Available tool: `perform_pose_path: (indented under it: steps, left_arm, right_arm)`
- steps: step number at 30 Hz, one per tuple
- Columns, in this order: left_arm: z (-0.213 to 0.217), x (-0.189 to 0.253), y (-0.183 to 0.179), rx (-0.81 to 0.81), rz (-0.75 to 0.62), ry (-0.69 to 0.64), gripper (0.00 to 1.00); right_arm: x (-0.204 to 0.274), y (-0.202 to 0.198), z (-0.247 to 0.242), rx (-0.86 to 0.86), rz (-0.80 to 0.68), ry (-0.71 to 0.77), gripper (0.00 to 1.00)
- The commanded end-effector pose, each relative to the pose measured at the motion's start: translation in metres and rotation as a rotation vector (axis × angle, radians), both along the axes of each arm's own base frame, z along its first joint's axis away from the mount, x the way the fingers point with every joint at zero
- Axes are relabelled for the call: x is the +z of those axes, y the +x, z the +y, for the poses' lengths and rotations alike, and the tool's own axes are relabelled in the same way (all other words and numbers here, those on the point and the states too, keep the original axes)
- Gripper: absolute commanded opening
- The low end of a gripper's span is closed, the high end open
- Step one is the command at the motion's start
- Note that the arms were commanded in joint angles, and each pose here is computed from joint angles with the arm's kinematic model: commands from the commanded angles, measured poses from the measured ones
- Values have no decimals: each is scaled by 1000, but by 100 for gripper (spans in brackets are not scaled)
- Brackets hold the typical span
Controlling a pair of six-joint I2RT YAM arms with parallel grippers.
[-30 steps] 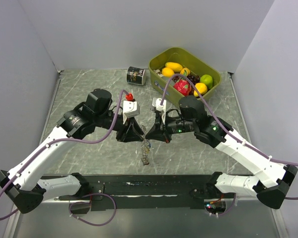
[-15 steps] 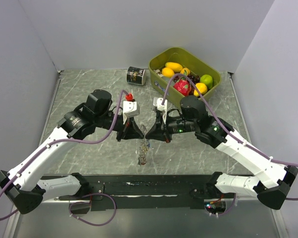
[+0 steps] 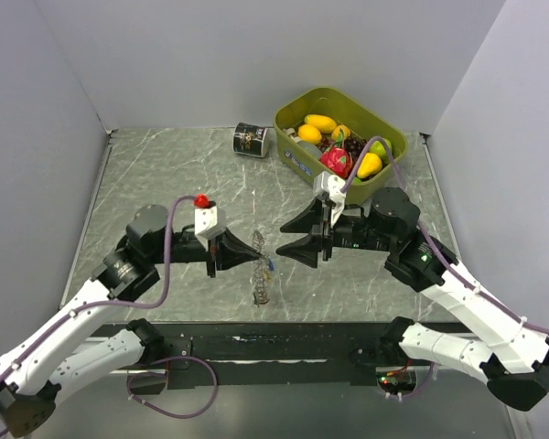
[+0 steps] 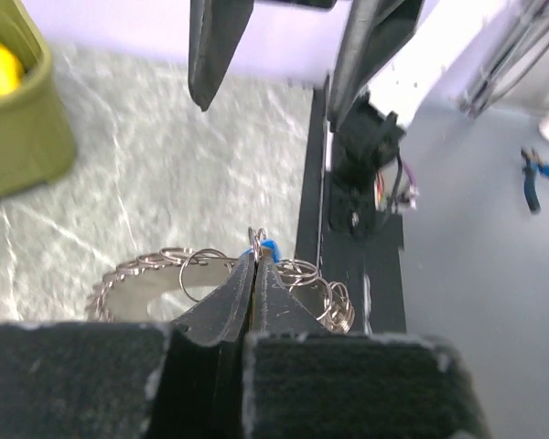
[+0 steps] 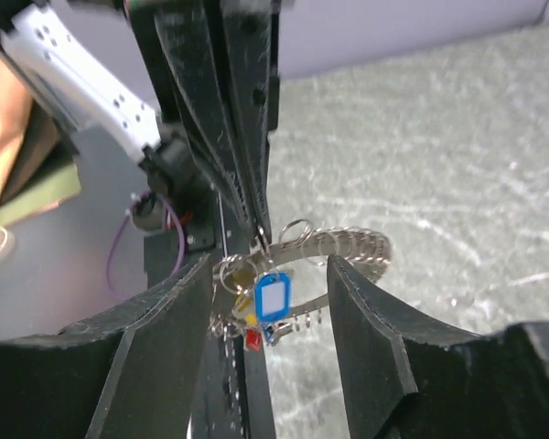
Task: Put the keys on the keyring
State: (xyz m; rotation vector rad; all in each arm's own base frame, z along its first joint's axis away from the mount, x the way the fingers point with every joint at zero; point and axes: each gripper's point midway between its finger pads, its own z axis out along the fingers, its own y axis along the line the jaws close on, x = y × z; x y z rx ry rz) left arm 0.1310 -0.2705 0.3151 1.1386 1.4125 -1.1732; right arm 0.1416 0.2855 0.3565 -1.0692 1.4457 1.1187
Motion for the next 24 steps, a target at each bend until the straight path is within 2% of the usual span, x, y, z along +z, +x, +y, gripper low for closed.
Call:
perform_pose_path:
  steps: [1, 3, 12, 15, 24]
  left_arm:
    - [3, 59, -8, 2, -178, -255, 1]
    - [7, 72, -17, -15, -232, -320, 1]
    - [9, 77, -33, -94, -253, -406, 1]
    - [9, 78, -34, -94, -254, -415, 1]
    - [6, 77, -36, -124, -239, -390, 1]
  right_arm:
    - [20, -5, 5, 51, -20, 73, 59]
    - [22, -12, 8, 105, -17, 84, 58]
    - [24, -28, 14, 232, -16, 99, 52]
    - [23, -27, 15, 236, -8, 99, 45]
    - [21, -24, 22, 254, 15, 99, 43]
